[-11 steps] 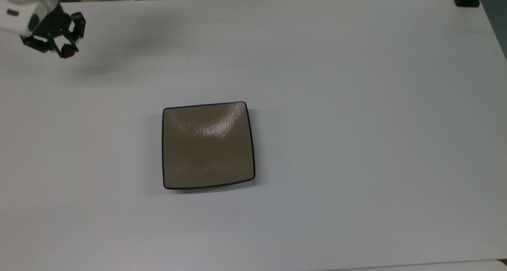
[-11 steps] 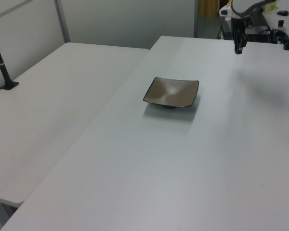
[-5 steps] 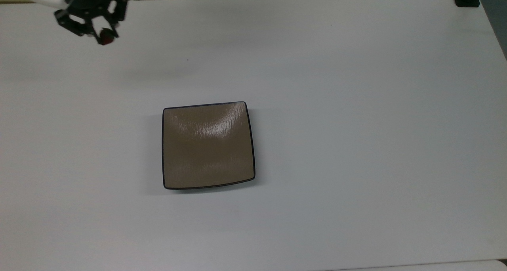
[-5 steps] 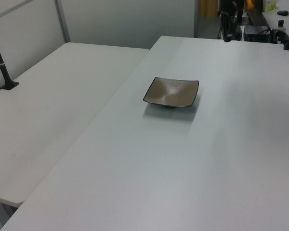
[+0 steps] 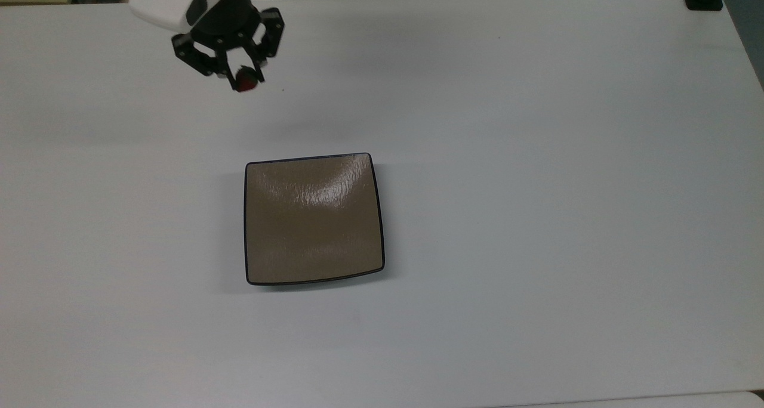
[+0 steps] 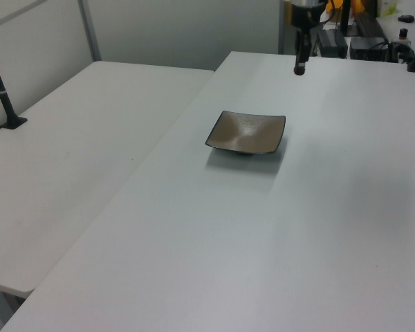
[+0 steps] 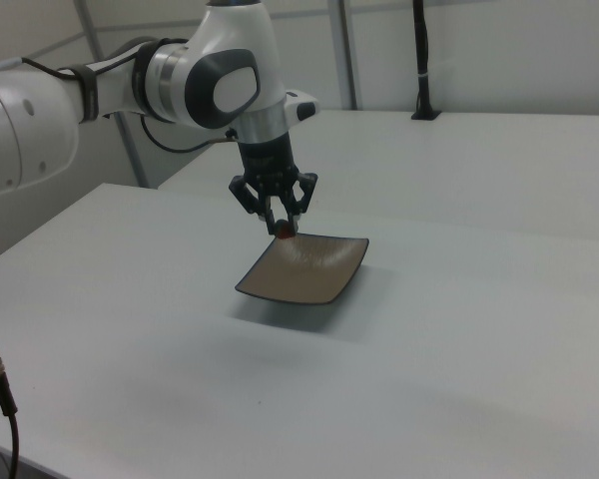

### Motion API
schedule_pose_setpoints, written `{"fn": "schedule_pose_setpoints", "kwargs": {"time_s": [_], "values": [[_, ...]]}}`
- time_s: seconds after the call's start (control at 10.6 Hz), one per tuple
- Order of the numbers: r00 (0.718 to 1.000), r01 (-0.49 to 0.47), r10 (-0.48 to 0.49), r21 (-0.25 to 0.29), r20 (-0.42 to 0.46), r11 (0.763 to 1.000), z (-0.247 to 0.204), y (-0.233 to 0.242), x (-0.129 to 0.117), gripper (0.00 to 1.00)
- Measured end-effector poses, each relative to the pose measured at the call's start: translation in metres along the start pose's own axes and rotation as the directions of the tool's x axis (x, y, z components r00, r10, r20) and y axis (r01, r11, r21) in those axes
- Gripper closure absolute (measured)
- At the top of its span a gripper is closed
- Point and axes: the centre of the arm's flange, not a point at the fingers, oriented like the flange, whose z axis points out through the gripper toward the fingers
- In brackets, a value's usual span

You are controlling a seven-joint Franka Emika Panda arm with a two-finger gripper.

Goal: Strawberries on a ceramic plate
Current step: 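Lift the strawberry and carry it over the brown plate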

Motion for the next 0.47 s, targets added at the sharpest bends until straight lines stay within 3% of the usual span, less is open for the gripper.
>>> {"fn": "schedule_pose_setpoints", "kwargs": {"time_s": [0.47], "values": [[0.988,-0.064,0.060,-0.021,-0.143,0.998,0.055,-0.006,0.050,0.66]]}}
